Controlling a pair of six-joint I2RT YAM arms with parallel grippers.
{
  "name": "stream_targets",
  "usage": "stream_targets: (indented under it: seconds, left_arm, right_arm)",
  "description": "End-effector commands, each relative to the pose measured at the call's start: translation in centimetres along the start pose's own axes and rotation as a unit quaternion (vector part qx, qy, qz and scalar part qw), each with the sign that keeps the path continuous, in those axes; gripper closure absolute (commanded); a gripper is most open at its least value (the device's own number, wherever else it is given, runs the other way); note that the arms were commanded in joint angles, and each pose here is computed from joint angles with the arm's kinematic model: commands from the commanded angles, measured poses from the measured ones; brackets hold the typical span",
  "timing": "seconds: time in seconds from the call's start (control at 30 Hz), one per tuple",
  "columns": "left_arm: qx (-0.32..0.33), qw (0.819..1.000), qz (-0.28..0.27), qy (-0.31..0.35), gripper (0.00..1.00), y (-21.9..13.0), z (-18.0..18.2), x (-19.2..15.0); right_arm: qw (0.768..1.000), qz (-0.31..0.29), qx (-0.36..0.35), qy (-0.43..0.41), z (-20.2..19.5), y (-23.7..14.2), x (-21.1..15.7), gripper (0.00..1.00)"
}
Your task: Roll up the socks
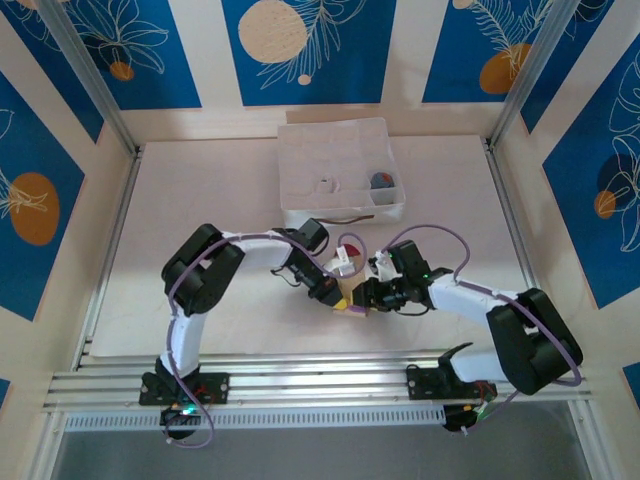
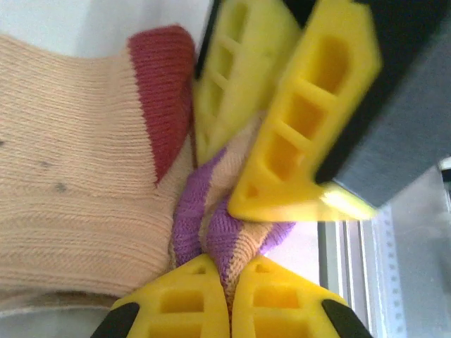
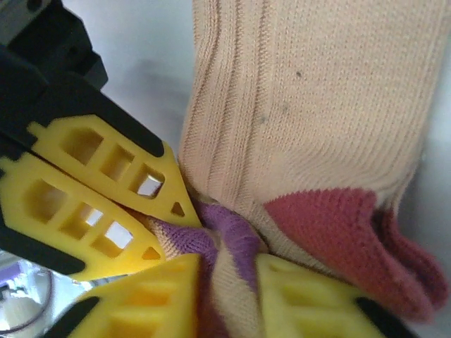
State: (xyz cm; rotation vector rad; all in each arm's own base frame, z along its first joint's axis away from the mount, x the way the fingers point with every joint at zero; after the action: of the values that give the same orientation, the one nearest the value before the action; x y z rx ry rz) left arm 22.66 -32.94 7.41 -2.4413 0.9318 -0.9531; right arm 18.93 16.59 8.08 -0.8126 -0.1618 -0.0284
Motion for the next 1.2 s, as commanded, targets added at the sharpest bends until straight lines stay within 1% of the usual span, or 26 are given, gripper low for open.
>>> stream_targets:
  seconds: [0.0, 0.03, 0.1, 0.17, 0.23, 0.27, 0.37, 0.43, 0.47, 0.5, 0.53, 0.63, 0.73, 0.8, 0.93, 1.07, 1.17]
  left_arm:
    - [0.037, 0.999, -0.013, -0.017, 0.95, -0.2, 2.1, 0.0]
    - [0.041, 0.999, -0.020, -0.005, 0.90, -0.3, 2.1, 0.0]
    - [0.051, 0.998, -0.040, 0.024, 0.82, -0.6, 1.7, -0.1]
    - [0.046, 0.995, -0.057, 0.065, 0.77, -1.2, 0.5, 0.1]
    - [0.067, 0.988, -0.075, 0.115, 0.69, -2.1, -0.8, 0.2]
    - [0.078, 0.983, -0.085, 0.145, 0.67, -2.5, -1.4, 0.1]
    - [0.120, 0.958, -0.126, 0.228, 0.60, -3.7, -2.9, -0.5]
    - [0.156, 0.937, -0.154, 0.273, 0.53, -4.2, -3.2, -0.9]
    - [0.173, 0.927, -0.160, 0.292, 0.52, -4.1, -3.2, -1.1]
    - [0.196, 0.913, -0.161, 0.318, 0.51, -3.9, -3.4, -1.3]
    - [0.218, 0.898, -0.156, 0.347, 0.50, -3.5, -3.5, -1.6]
    - [0.272, 0.862, -0.129, 0.408, 0.48, -2.1, -3.9, -2.0]
    - [0.299, 0.835, -0.110, 0.448, 0.45, -1.3, -4.3, -1.6]
    - [0.309, 0.824, -0.103, 0.463, 0.44, -1.0, -4.4, -1.2]
    - [0.309, 0.817, -0.091, 0.478, 0.44, -0.5, -4.4, -0.4]
    - [0.296, 0.818, -0.064, 0.489, 0.44, 0.6, -4.2, -0.5]
    - [0.287, 0.820, -0.045, 0.493, 0.47, 1.4, -3.9, -0.9]
  right_arm:
    - [0.996, 0.034, -0.066, 0.053, -1.5, 0.1, -0.8, 0.90]
    - [0.993, 0.038, -0.087, 0.072, -2.0, -0.1, -0.7, 0.94]
    - [0.988, 0.046, -0.111, 0.093, -2.5, -0.5, -0.4, 0.97]
    - [0.984, 0.053, -0.133, 0.103, -2.9, -0.7, -0.2, 0.98]
    - [0.981, 0.060, -0.143, 0.115, -3.3, -0.8, 0.0, 0.99]
    - [0.981, 0.064, -0.141, 0.120, -3.5, -0.7, 0.0, 1.00]
    - [0.979, 0.077, -0.135, 0.129, -3.9, -0.4, 0.2, 1.00]
    - [0.980, 0.086, -0.131, 0.127, -4.0, -0.2, 0.2, 1.00]
    - [0.980, 0.089, -0.128, 0.126, -3.9, -0.2, 0.3, 1.00]
    - [0.980, 0.092, -0.125, 0.123, -3.9, -0.1, 0.4, 1.00]
    - [0.981, 0.094, -0.121, 0.118, -3.7, -0.1, 0.7, 1.00]
    - [0.984, 0.099, -0.111, 0.102, -3.2, 0.0, 1.1, 1.00]
    - [0.987, 0.103, -0.101, 0.074, -2.4, 0.1, 1.3, 1.00]
    - [0.987, 0.109, -0.103, 0.064, -2.2, 0.2, 1.4, 1.00]
    - [0.985, 0.123, -0.104, 0.060, -2.1, 0.6, 1.3, 1.00]
    - [0.985, 0.128, -0.100, 0.059, -2.0, 1.0, 1.5, 1.00]
    - [0.985, 0.132, -0.099, 0.058, -1.9, 1.2, 1.6, 1.00]
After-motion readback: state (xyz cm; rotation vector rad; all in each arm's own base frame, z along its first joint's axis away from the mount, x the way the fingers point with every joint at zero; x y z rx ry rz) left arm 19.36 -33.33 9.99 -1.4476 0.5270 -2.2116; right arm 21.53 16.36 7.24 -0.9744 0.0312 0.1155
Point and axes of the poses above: each hand's point on the last joint's axis, 136 mm out from that joint toward the fingers, its own y axis out along the fingers, its own z axis along the line the jaws close on, x = y × z, the point moved 6 cm from there along -y, back along the fingers, and after that the axes turned 2 degrees about -y, right-handed, at the moved point
